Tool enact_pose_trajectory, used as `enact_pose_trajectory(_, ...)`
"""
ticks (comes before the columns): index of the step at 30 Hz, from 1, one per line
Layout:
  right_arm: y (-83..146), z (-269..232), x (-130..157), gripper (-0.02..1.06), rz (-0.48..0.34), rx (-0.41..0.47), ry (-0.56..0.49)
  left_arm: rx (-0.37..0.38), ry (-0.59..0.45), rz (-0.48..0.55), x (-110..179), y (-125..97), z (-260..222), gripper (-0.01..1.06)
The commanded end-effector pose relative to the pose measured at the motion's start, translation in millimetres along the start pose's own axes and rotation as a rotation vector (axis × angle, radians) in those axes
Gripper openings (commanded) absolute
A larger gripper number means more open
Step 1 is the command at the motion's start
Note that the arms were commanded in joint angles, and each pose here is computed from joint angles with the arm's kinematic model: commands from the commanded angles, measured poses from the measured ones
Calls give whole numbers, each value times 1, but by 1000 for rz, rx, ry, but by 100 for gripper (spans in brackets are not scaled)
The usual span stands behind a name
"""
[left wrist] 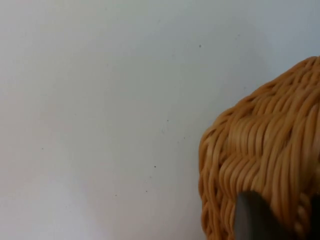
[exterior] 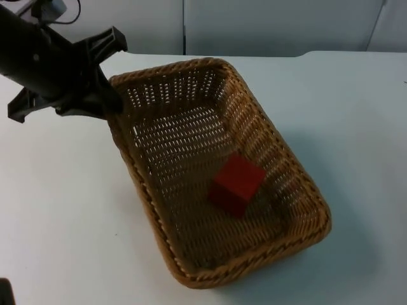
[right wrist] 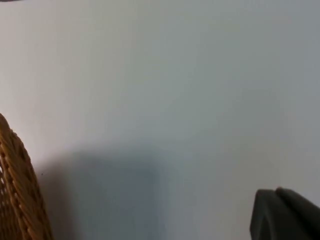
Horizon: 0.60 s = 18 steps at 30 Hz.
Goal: Pick up the basket with the left hand and place the cube into the basket with the right hand.
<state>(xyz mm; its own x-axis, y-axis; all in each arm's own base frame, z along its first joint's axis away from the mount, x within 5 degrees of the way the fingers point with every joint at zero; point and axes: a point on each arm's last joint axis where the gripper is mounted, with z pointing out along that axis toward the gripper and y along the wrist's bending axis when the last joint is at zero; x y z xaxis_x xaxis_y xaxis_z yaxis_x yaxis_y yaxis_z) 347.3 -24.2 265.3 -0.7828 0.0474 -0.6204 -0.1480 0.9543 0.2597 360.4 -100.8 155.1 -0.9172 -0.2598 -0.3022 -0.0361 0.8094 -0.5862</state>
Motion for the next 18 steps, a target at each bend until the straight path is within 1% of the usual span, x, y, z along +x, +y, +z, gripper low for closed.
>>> enact_pose_trajectory(1,1,-5,-3,0,10,-9,-19,-3,10,31,0,-1,3,0)
enact_pose_trajectory(2,2,-5,-3,0,24,-22,-20,-12,5,47,0,1,5,0)
enact_pose_trajectory(5,2,-5,-3,0,25,-23,-21,-24,-13,66,-2,3,5,0)
enact_pose_trajectory(12,2,-5,-3,0,25,-23,-21,-72,-85,66,-9,7,4,0)
enact_pose_trajectory(14,2,-5,-3,0,25,-23,-21,-76,-90,66,-9,7,4,0)
enact_pose_trajectory(15,2,-5,-3,0,25,-23,-21,-81,-98,66,-10,7,4,1)
enact_pose_trajectory(17,2,-5,-3,0,25,-23,-21,-83,-108,58,-11,8,4,7)
enact_pose_trajectory(18,2,-5,-3,0,25,-23,-21,-83,-108,58,-11,8,4,7)
